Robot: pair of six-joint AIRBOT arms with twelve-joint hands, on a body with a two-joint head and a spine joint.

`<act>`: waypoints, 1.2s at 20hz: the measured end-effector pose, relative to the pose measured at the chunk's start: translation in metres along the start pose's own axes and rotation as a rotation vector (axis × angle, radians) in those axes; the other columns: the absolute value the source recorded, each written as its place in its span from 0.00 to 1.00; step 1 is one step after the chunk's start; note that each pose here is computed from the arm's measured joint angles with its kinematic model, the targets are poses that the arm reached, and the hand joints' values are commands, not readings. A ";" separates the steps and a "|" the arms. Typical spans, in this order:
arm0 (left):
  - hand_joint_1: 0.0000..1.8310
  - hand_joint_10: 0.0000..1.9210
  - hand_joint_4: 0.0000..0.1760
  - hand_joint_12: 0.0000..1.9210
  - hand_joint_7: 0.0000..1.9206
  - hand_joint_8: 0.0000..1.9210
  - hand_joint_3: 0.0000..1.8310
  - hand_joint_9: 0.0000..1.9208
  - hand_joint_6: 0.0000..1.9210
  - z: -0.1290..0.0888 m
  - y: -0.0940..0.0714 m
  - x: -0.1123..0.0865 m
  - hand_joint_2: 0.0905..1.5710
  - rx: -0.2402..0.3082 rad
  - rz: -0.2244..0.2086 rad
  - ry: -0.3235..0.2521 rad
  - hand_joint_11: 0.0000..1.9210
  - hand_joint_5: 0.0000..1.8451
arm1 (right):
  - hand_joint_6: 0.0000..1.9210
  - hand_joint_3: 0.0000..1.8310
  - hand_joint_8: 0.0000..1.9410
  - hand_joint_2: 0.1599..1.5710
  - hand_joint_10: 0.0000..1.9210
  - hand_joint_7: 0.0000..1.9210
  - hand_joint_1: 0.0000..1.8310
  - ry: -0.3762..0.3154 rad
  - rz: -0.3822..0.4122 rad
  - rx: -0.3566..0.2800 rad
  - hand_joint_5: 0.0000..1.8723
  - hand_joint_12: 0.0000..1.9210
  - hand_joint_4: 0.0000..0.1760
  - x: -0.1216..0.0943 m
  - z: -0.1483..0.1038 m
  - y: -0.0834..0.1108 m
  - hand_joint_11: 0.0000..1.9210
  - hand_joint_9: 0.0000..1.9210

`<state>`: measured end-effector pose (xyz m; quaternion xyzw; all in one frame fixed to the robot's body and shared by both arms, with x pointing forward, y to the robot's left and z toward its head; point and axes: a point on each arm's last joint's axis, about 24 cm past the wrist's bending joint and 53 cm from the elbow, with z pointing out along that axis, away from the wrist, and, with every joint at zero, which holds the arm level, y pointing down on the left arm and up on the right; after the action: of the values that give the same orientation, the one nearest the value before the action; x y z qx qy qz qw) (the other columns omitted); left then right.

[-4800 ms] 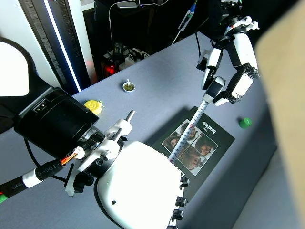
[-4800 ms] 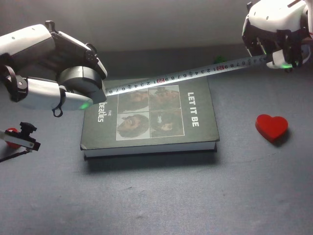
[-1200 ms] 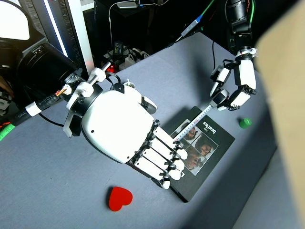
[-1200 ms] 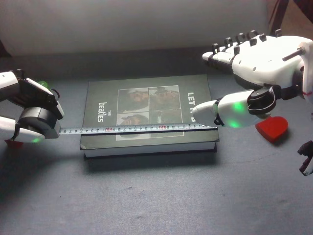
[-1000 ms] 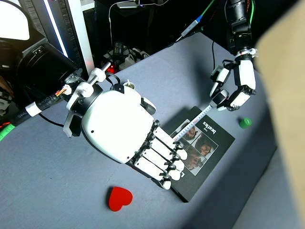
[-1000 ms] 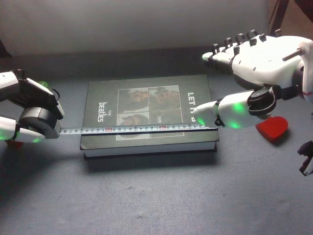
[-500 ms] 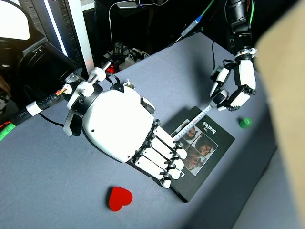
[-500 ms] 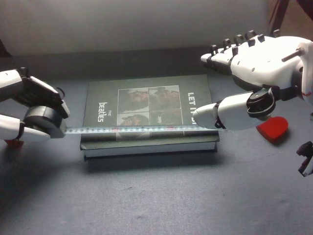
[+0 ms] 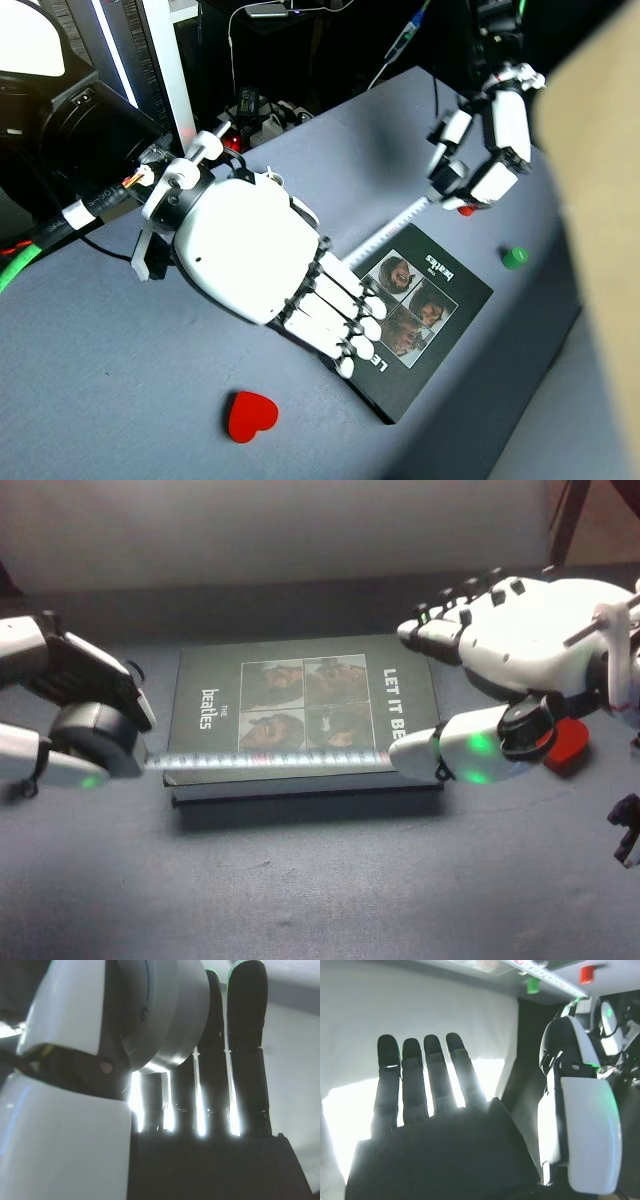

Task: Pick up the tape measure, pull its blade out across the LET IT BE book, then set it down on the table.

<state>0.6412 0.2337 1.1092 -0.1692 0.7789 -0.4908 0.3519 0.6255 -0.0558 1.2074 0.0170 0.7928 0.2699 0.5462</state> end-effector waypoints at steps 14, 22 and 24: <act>0.75 0.65 0.00 0.59 0.48 0.55 0.00 0.50 0.42 -0.020 0.063 0.051 0.69 -0.143 -0.108 -0.016 0.48 0.52 | 0.00 0.00 0.00 0.65 0.00 0.05 0.08 0.025 -0.032 -0.023 0.05 0.29 0.00 0.012 -0.004 0.007 0.00 0.05; 0.75 0.67 0.00 0.58 0.45 0.57 0.00 0.47 0.53 -0.012 0.075 0.055 0.71 -0.146 -0.103 -0.018 0.43 0.47 | 0.00 0.00 0.00 0.65 0.00 0.05 0.07 0.026 -0.032 -0.026 0.05 0.28 0.00 0.013 -0.004 0.008 0.00 0.05; 0.61 0.27 0.00 0.50 0.44 0.29 0.00 0.44 0.61 -0.012 0.079 0.055 0.74 -0.150 -0.101 -0.016 0.37 0.46 | 0.00 0.00 0.00 0.65 0.00 0.05 0.07 0.026 -0.032 -0.027 0.05 0.29 0.00 0.013 -0.004 0.008 0.00 0.05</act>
<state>0.6009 0.2436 1.0217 -0.2383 0.8011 -0.4466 0.3194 0.6145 -0.0468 1.2013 -0.0064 0.7964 0.2718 0.5403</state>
